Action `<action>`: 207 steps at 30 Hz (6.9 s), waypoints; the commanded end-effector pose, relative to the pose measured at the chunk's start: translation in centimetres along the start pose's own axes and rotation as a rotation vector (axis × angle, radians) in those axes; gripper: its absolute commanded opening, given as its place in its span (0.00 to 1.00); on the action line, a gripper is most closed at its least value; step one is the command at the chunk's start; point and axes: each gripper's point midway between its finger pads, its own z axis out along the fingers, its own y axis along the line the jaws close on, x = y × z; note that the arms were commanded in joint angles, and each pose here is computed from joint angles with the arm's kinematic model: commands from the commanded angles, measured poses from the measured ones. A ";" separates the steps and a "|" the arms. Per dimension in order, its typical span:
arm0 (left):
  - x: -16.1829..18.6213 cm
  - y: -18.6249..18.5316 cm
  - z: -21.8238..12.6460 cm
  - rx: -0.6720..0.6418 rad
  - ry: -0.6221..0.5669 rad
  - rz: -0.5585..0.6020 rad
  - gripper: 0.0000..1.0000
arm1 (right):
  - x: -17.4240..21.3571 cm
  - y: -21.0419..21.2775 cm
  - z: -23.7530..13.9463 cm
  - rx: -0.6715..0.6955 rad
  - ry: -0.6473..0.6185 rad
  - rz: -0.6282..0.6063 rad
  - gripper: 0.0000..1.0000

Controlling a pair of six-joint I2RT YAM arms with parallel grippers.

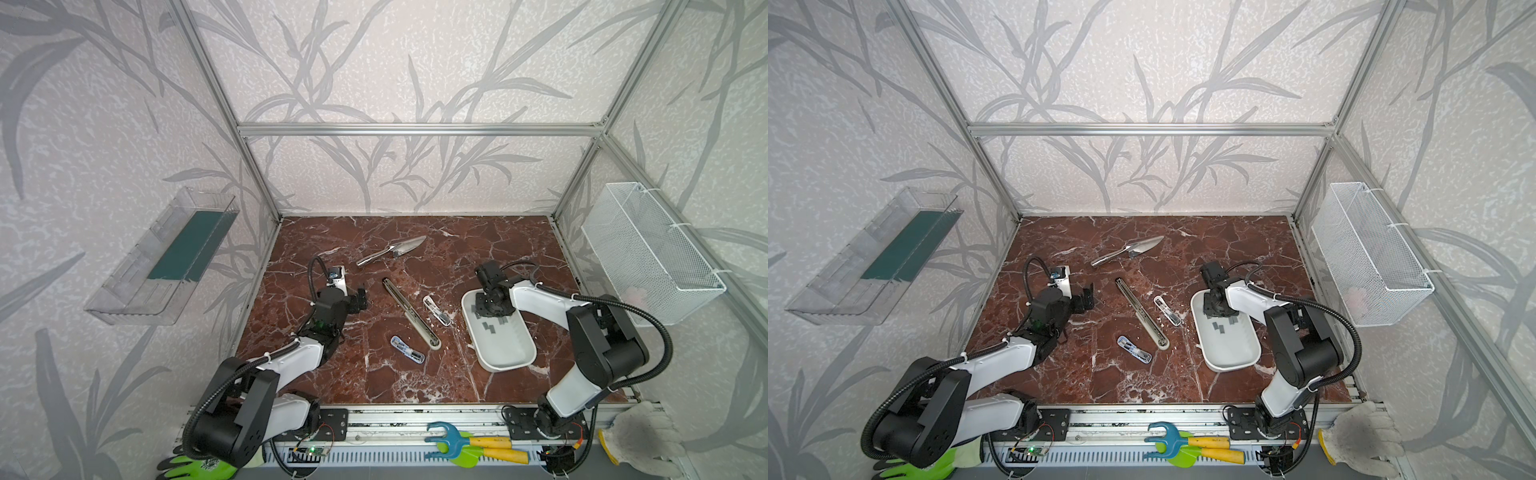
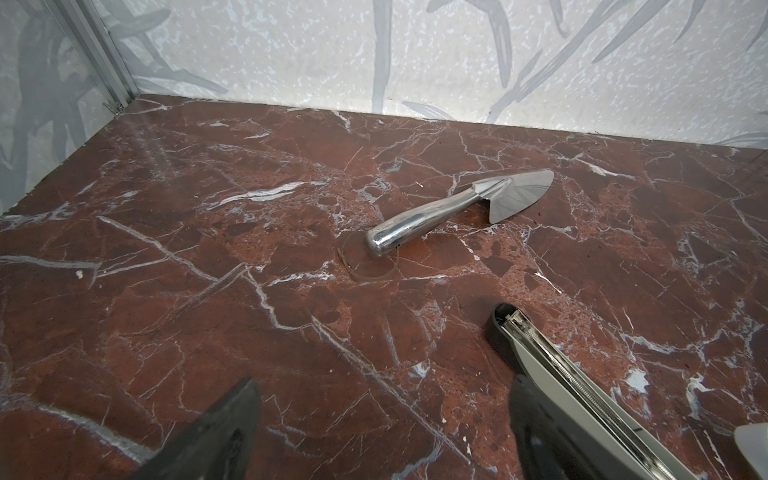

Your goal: Load the staples into the stapler

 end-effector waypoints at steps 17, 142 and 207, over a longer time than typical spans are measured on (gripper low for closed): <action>-0.6 -0.1 -0.4 0.011 -0.033 -0.021 0.94 | 1.5 -0.1 0.7 -0.001 0.051 0.030 0.23; 3.6 -6.1 -3.8 0.379 0.189 -0.061 0.98 | 14.4 23.9 -10.1 -0.582 -0.425 -1.010 0.06; 3.7 -6.3 -3.8 0.383 0.190 -0.051 0.98 | 15.8 20.6 -9.5 -0.500 -0.381 -0.881 0.39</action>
